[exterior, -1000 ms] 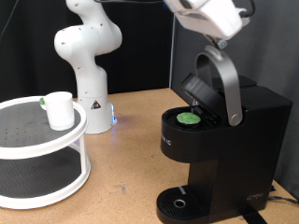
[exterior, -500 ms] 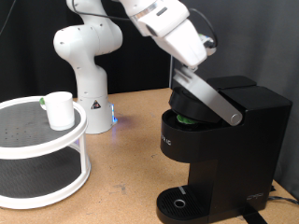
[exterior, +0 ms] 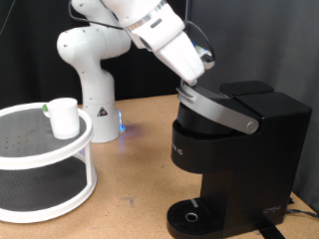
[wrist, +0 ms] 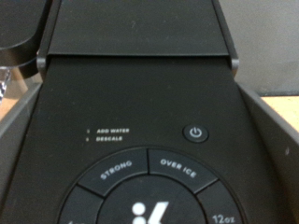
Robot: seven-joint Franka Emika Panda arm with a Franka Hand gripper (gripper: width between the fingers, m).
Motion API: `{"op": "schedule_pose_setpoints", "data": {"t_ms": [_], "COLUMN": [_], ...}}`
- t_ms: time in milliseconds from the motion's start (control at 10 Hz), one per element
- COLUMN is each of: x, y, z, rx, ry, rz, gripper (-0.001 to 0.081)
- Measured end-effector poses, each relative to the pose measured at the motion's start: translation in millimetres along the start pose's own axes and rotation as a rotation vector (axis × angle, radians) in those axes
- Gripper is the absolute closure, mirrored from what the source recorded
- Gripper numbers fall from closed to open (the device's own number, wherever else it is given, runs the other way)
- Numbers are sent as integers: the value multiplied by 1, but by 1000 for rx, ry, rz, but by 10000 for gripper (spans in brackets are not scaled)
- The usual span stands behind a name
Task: Make a cup of coffee with the keurig machine
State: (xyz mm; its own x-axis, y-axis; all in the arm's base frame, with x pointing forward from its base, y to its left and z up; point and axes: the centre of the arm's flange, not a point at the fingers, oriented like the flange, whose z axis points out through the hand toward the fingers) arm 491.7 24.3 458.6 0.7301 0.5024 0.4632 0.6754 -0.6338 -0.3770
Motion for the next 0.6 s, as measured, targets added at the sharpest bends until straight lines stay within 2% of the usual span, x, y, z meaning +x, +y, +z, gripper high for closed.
{"op": "schedule_pose_setpoints", "data": {"t_ms": [600], "x": [-13], "y": [8], "z": [5], "rx": [-25], "ry": [-12], "rz": [6], "gripper": [806]}}
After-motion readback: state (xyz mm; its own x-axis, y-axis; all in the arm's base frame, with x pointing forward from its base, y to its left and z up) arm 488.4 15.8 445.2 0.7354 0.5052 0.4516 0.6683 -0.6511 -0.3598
